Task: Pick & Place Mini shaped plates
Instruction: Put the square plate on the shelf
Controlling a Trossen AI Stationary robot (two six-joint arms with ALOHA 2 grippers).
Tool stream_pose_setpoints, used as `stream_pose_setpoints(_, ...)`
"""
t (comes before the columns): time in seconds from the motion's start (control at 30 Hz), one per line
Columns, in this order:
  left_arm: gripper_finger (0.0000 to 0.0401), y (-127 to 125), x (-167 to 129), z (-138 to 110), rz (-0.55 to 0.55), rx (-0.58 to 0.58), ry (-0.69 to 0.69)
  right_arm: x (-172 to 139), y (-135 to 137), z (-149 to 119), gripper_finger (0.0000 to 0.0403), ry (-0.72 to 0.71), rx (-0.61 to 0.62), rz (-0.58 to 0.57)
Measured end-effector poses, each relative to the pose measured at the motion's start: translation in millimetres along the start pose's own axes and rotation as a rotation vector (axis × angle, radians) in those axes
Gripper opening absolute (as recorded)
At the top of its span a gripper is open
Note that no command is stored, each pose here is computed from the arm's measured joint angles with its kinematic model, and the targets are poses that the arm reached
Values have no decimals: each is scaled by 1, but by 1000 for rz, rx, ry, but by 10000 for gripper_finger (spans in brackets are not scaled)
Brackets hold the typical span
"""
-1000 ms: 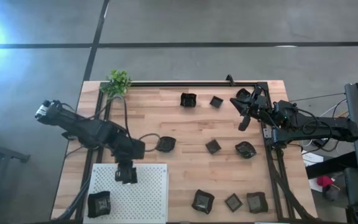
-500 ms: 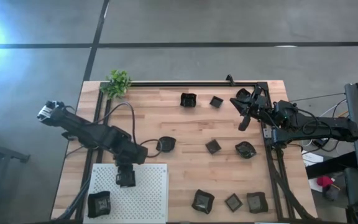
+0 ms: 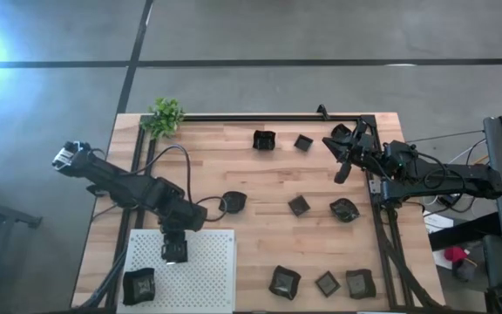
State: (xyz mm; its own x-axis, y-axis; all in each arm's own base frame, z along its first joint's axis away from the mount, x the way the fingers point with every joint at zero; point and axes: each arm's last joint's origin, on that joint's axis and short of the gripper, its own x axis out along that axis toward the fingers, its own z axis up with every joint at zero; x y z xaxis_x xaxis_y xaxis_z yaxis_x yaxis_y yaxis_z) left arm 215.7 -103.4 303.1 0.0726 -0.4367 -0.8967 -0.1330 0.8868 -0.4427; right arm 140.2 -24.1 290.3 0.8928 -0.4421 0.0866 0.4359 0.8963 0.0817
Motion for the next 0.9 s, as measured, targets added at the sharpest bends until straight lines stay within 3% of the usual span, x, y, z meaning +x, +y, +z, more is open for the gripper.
stream_pose_setpoints(0.37, 8, 0, 0, 0, 7, -3, -2, 0, 0, 0, 8, 0, -3, -1)
stream_pose_setpoints(0.67, 64, 0, 0, 0, 6, 2, -2, 0, 0, 0, 8, 0, 0, -1)
stream_pose_setpoints(0.9, 71, 0, -4, 0, -35, -9, 12, 1, 0, -1, 8, 4, 0, -1)
